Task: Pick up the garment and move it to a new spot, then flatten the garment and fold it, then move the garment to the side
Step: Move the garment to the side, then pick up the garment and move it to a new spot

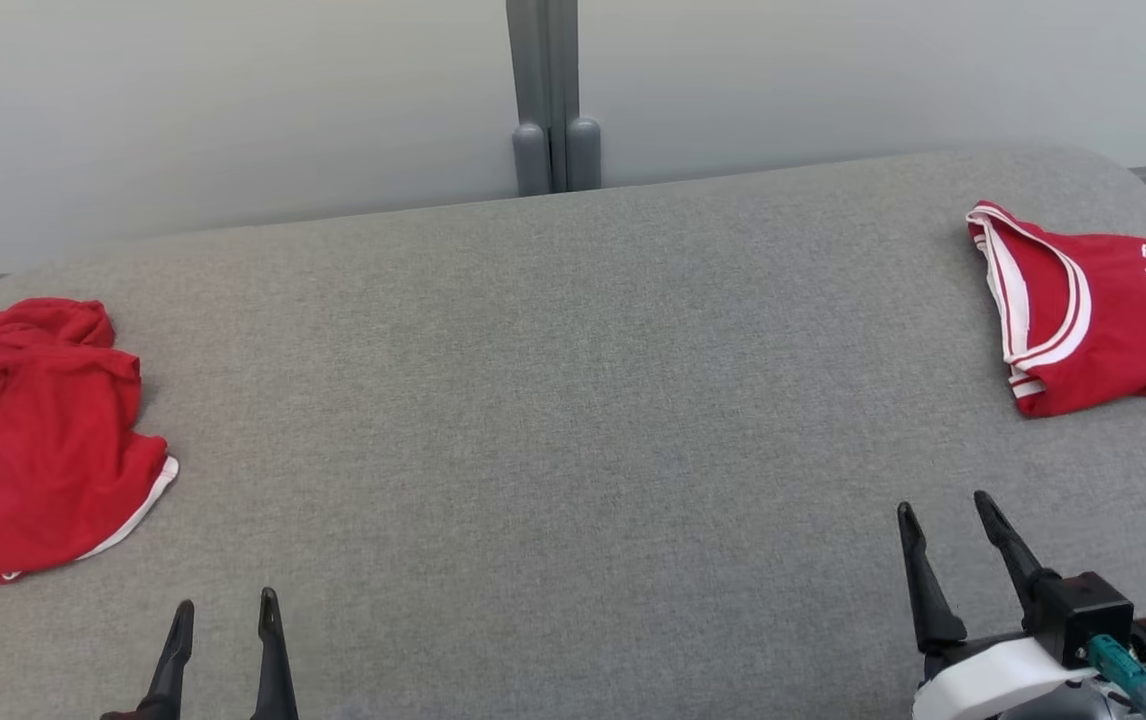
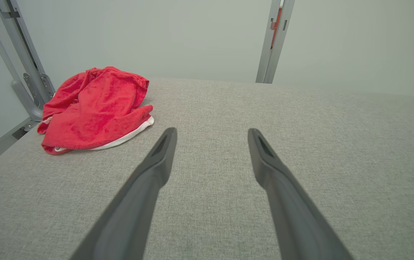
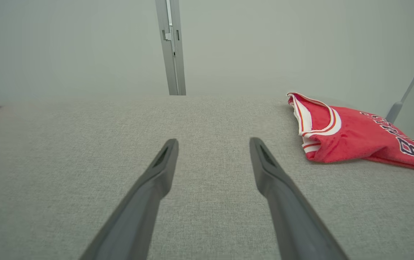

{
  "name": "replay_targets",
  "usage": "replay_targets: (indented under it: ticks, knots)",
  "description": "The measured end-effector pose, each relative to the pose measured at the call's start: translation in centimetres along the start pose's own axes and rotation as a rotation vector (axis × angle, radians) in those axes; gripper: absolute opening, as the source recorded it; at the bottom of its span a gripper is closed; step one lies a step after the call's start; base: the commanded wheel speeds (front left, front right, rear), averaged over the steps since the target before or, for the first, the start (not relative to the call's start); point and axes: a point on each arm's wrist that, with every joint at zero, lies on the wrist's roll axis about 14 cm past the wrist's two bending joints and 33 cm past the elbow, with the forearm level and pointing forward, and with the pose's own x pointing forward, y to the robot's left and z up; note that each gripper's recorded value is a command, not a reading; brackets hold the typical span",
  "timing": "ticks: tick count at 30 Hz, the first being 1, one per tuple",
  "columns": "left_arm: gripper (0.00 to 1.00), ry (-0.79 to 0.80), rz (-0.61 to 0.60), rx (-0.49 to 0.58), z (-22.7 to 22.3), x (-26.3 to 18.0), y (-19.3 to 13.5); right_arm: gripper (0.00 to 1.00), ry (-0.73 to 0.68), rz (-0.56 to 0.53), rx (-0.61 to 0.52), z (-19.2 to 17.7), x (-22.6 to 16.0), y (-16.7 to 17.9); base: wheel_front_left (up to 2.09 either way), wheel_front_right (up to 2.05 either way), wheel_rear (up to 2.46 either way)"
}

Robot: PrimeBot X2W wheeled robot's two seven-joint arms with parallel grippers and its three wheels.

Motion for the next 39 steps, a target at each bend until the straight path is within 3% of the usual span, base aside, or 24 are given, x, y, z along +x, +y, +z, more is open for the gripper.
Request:
replay_targets:
  ticks: [12, 29, 39]
  knots:
    - [1.0, -0.018, 0.036, -0.008, 0.4, -1.3, 1.0, 1.0, -0.002, 0.029, 0.011, 0.0, 0.1, 1.5, 0.0, 0.0, 0.0]
    - [1.0, -0.002, 0.019, -0.006, -0.1, -1.3, 0.6, 1.0, 0.002, -0.004, 0.022, -0.2, -0.2, 0.5, 0.0, 0.0, 0.0]
    - [1.0, -0.013, 0.069, -0.007, 0.1, -2.6, 2.0, 1.0, 0.022, 0.078, 0.044, -0.8, 0.5, 3.2, 0.0, 0.0, 0.0]
